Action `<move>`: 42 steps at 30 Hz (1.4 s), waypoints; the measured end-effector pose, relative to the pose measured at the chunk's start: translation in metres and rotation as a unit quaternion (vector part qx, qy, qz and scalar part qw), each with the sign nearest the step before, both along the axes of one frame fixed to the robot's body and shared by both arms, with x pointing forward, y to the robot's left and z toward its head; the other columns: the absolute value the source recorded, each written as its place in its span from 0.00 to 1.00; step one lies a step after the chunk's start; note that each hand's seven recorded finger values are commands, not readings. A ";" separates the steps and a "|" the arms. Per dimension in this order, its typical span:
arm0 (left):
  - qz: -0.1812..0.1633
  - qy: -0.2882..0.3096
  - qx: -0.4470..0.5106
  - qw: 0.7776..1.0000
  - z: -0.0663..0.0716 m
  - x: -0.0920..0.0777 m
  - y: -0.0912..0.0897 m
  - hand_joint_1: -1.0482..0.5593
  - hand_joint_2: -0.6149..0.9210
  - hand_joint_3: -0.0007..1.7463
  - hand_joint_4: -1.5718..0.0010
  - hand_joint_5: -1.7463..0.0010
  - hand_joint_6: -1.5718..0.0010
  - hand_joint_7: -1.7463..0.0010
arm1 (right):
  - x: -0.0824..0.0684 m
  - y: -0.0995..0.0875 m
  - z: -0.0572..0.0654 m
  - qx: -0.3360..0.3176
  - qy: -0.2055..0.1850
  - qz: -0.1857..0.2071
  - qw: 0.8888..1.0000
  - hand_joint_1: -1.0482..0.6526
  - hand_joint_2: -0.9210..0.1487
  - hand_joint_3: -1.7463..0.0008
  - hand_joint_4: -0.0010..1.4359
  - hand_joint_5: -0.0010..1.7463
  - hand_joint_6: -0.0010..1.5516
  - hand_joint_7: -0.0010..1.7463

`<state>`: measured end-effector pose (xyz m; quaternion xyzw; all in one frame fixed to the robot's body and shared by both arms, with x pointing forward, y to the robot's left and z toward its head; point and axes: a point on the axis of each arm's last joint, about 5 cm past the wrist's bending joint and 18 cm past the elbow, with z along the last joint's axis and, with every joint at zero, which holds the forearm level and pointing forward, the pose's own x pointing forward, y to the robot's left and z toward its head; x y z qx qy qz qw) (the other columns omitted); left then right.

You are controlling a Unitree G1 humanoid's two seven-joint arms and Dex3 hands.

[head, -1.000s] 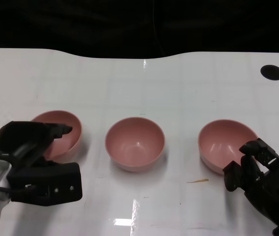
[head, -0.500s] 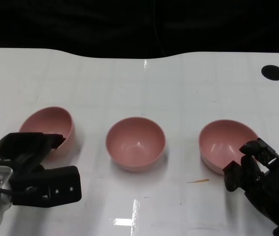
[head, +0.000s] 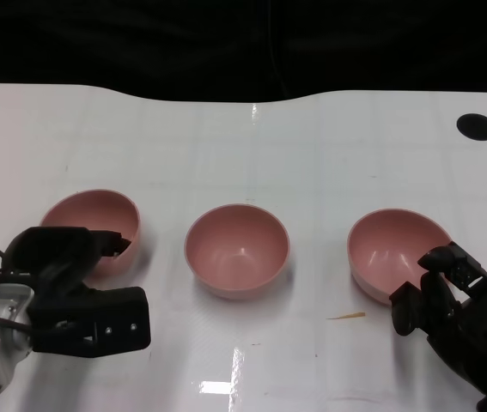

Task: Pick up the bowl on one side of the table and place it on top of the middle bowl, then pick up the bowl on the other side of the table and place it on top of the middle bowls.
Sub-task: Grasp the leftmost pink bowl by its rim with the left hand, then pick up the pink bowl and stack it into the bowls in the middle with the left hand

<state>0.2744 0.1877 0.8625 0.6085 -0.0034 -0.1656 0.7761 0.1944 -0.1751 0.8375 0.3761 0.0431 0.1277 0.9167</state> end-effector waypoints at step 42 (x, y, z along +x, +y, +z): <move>-0.039 -0.131 -0.074 0.988 0.049 0.004 0.002 0.71 1.00 0.07 0.59 0.00 0.67 0.00 | -0.001 0.000 0.000 0.000 0.005 -0.002 1.000 0.60 0.35 0.33 0.62 1.00 0.56 0.77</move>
